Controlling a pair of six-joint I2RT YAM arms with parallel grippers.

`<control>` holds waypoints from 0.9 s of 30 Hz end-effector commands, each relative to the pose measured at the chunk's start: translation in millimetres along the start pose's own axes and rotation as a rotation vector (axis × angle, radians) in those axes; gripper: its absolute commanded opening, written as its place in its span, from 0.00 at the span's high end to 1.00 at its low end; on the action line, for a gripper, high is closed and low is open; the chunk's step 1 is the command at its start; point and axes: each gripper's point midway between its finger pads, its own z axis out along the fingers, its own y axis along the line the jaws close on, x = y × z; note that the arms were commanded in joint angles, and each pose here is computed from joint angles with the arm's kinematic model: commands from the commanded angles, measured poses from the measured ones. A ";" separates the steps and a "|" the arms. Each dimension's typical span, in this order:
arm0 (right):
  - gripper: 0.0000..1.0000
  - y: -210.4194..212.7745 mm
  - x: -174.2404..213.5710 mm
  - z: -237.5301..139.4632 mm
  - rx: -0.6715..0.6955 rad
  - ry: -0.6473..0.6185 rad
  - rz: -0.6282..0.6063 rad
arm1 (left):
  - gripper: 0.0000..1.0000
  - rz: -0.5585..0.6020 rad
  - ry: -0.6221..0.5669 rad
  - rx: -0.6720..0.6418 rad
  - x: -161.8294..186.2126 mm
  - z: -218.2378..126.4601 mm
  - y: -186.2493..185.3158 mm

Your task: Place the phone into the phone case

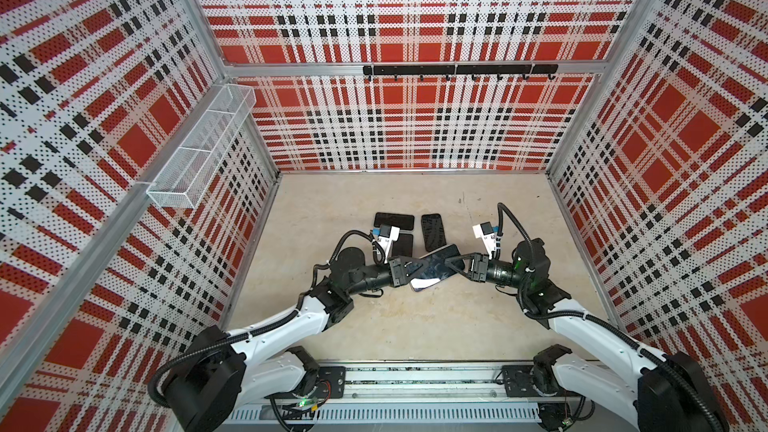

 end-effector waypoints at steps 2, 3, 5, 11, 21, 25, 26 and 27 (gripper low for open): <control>0.61 31.4 -31.7 -6.1 -0.093 -0.113 -0.137 | 0.95 0.008 -0.006 0.027 -1.3 -0.5 -7.9; 0.61 30.8 -35.2 -7.6 -0.095 -0.131 -0.135 | 0.96 0.008 -0.006 0.025 -0.5 -0.8 -7.2; 0.62 32.0 -41.4 -9.3 -0.112 -0.158 -0.135 | 0.98 0.000 -0.007 0.016 0.5 -0.9 -3.7; 0.62 38.2 -50.7 -4.8 -0.170 -0.176 -0.136 | 0.98 -0.020 -0.006 0.014 0.6 0.5 -2.1; 0.72 35.5 -52.4 0.8 -0.189 -0.160 -0.141 | 0.98 -0.035 -0.015 0.013 0.0 -0.1 -1.8; 0.84 29.8 -51.1 0.4 -0.172 -0.169 -0.144 | 0.97 -0.040 -0.006 0.011 1.2 2.1 -0.3; 0.85 27.1 -50.6 0.8 -0.161 -0.171 -0.147 | 0.97 -0.040 -0.003 0.012 1.6 2.4 -0.2; 0.85 24.4 -50.3 0.9 -0.150 -0.172 -0.150 | 0.97 -0.042 -0.003 0.011 1.6 2.7 0.1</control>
